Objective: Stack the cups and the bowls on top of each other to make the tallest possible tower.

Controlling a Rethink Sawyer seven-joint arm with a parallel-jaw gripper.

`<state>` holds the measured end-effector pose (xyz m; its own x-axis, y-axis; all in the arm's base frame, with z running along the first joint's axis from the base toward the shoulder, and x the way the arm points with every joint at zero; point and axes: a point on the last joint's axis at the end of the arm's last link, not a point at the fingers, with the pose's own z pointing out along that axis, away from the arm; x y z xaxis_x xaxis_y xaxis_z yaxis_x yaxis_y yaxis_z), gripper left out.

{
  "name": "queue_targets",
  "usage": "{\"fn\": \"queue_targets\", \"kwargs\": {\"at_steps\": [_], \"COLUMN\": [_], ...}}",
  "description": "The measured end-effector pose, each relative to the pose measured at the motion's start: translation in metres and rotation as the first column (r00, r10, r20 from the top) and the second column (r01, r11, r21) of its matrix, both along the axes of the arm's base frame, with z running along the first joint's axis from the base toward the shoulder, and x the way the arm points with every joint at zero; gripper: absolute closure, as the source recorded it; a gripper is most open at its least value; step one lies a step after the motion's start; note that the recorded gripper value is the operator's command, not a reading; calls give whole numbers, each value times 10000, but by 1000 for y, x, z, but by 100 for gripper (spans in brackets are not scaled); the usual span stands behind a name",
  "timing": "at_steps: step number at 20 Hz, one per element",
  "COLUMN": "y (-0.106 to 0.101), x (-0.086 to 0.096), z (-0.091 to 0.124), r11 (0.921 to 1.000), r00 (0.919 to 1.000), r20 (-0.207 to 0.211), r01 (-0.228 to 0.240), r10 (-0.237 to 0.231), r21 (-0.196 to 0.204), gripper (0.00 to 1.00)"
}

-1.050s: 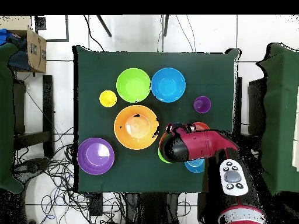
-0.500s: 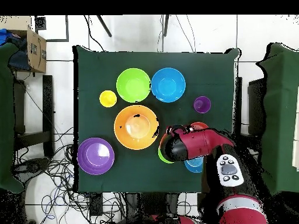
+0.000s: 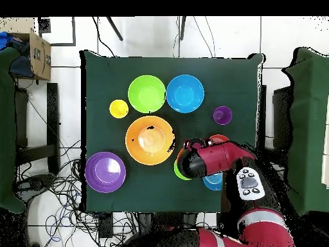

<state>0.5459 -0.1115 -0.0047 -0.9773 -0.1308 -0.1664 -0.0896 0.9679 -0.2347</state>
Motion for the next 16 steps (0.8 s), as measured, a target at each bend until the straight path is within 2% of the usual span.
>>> {"fn": "queue_targets", "kwargs": {"at_steps": [16], "y": [-8], "x": [-15], "z": [-24], "r11": [9999], "r00": [9988], "r20": [-474], "r01": [95], "r10": [-100], "r21": [-126], "gripper": [0]}}
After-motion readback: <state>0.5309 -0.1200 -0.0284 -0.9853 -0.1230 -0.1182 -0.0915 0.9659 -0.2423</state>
